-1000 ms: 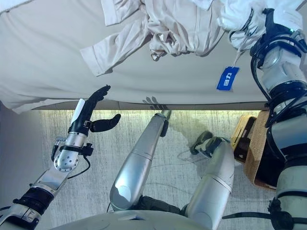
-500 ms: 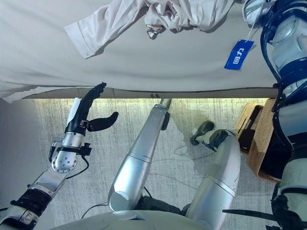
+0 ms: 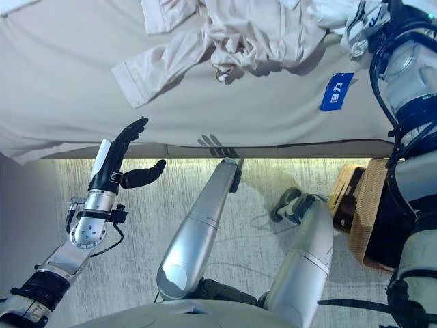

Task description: Pick up the clothes from the bed and place them into the basket

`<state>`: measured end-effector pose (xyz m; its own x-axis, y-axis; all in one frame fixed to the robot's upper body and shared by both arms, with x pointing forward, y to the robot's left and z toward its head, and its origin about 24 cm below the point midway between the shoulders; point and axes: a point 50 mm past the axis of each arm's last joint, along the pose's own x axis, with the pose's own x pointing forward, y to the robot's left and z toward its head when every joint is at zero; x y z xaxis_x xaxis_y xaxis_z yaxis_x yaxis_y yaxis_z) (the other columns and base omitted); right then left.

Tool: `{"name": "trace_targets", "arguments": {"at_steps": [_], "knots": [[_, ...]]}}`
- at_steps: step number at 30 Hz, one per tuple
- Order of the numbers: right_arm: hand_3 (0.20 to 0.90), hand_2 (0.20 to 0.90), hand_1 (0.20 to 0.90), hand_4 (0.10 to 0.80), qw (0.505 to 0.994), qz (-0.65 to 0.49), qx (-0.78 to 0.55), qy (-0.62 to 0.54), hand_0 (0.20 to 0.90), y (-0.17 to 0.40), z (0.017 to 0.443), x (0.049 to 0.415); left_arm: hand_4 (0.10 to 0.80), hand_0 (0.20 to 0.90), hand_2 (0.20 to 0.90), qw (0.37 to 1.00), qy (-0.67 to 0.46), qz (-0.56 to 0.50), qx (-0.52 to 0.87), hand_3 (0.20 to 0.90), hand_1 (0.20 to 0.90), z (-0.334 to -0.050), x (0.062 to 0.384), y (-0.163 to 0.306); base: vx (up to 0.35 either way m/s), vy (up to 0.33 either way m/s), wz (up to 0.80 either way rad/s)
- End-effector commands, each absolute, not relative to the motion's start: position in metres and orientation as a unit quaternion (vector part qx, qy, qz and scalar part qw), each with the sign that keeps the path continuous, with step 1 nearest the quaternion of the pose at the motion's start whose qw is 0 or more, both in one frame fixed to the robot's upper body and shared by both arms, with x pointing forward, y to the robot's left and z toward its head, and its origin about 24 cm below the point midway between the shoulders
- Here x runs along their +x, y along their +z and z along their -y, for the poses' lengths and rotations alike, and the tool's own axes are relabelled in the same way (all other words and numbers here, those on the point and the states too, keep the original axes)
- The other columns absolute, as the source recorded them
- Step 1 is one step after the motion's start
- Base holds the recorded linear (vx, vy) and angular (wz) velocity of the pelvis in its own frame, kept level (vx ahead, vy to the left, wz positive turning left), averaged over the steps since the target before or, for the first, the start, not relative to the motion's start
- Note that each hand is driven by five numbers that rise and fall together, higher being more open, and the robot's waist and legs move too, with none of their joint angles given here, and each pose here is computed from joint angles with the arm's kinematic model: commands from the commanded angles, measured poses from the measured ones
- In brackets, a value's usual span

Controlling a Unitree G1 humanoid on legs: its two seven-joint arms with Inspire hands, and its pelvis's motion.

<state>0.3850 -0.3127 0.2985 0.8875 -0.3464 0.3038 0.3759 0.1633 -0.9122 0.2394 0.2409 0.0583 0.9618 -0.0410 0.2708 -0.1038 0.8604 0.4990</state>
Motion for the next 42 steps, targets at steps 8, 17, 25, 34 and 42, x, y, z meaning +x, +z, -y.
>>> {"name": "trace_targets", "arguments": {"at_steps": [8, 17, 25, 34, 42], "knots": [[0.2, 0.3, 0.3, 0.1, 0.76, 0.065, -0.571, -0.303, 0.3, 0.347, 0.349, 0.353, 0.8, 0.9, 0.9, 0.951, 0.02, 0.175, 0.253, 0.9, 0.9, -0.246, 0.237, 0.076, 0.036, 0.04, -0.02], [0.2, 0.3, 0.3, 0.1, 0.793, 0.024, -0.538, -0.284, 0.3, 0.33, 0.369, 0.345, 0.8, 0.9, 0.9, 0.955, 0.006, 0.143, 0.258, 0.9, 0.9, -0.242, 0.242, 0.065, 0.072, 0.017, -0.04], [0.2, 0.3, 0.3, 0.1, 0.828, -0.004, -0.502, -0.251, 0.3, 0.298, 0.378, 0.344, 0.8, 0.9, 0.9, 0.957, 0.003, 0.129, 0.261, 0.9, 0.9, -0.241, 0.246, 0.059, 0.044, 0.023, -0.02], [0.9, 0.9, 0.9, 0.8, 0.844, -0.039, -0.493, -0.208, 0.9, 0.261, 0.376, 0.349, 0.8, 0.9, 0.9, 0.957, 0.0, 0.123, 0.264, 0.9, 0.9, -0.239, 0.249, 0.056, 0.01, 0.015, 0.01], [0.9, 0.9, 0.9, 0.8, 0.843, -0.038, -0.488, -0.224, 0.9, 0.262, 0.377, 0.349, 0.8, 0.9, 0.9, 0.956, 0.002, 0.129, 0.263, 0.9, 0.9, -0.24, 0.252, 0.061, -0.025, -0.002, -0.05]]}}
